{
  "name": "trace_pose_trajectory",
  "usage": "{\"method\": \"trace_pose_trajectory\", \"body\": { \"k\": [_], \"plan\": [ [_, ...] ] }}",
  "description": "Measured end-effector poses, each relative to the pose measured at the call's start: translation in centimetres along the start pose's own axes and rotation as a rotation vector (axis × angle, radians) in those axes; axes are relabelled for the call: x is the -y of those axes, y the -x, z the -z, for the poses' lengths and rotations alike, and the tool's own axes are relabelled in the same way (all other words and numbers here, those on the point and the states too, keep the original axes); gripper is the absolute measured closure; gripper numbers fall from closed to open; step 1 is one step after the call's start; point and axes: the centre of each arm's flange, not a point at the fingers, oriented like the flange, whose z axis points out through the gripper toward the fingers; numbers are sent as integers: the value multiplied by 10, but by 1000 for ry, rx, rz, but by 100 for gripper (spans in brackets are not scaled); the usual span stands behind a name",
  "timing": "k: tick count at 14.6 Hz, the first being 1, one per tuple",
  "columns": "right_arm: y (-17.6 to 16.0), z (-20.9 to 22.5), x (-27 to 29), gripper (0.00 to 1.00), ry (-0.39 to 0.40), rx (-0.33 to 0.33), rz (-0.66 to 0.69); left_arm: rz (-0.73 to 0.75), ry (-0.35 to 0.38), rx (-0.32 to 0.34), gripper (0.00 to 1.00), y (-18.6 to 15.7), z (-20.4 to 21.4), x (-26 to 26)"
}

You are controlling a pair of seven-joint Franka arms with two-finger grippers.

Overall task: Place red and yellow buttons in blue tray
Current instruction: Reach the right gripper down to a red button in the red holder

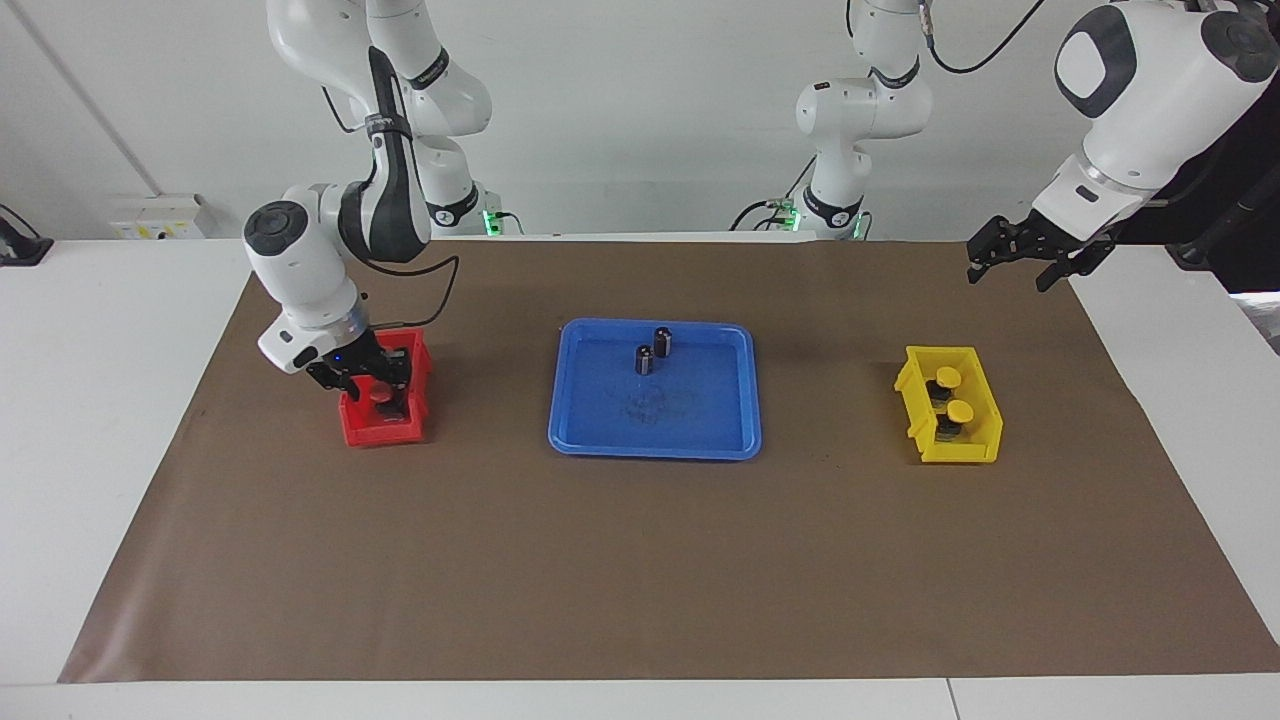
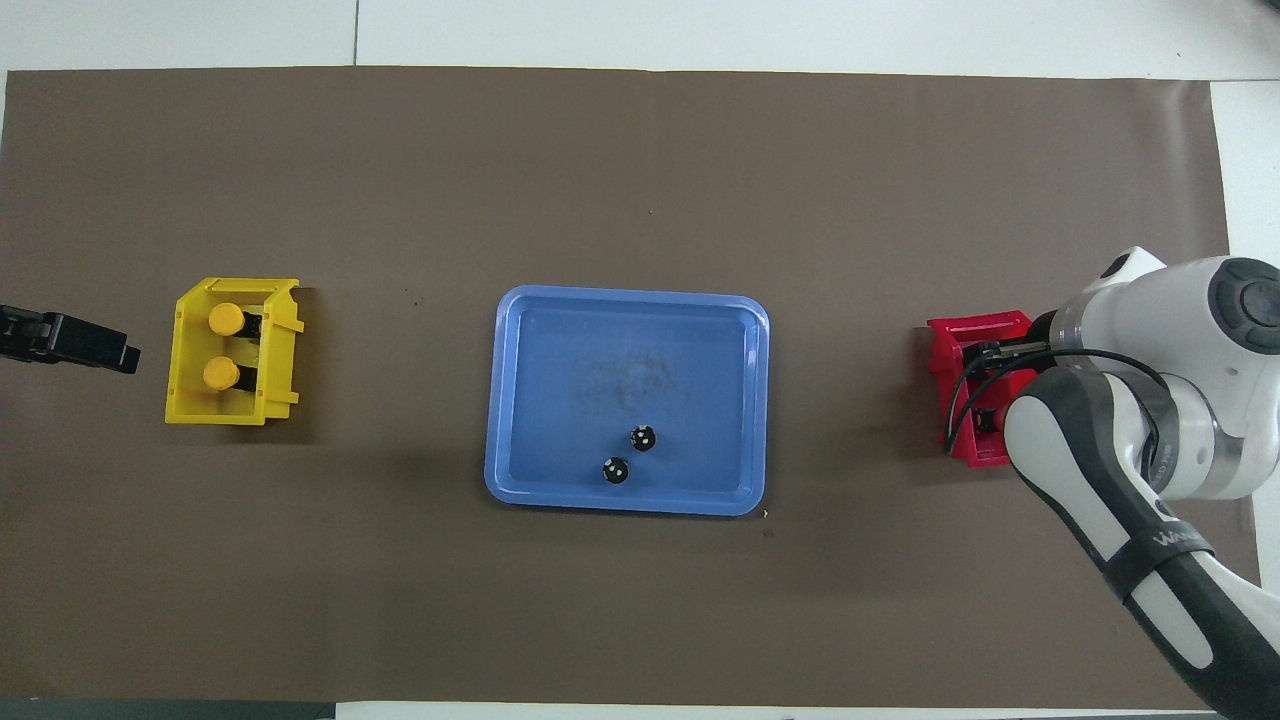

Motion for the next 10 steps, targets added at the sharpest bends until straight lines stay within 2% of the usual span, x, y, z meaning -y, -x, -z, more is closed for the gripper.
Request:
{"method": "trace_pose_trajectory", "body": {
  "k": [2, 4, 5, 7, 10],
  "plan": [
    [-1, -3, 0, 33, 0, 1, 1, 10, -4, -23, 0, -5, 0, -10],
    [-1, -3, 0, 52, 0, 0, 2, 6, -10, -56, 0, -11, -5, -20],
    [-1, -3, 1, 52, 0, -1, 2, 7, -12, -65, 0, -12, -9, -20],
    [-4, 1, 2, 63, 0, -3, 5, 11, -12, -73, 0, -12, -14, -18],
    [-20, 34, 1, 63, -2, 40, 13, 15, -12, -76, 0, -8, -12, -16]
  ]
}}
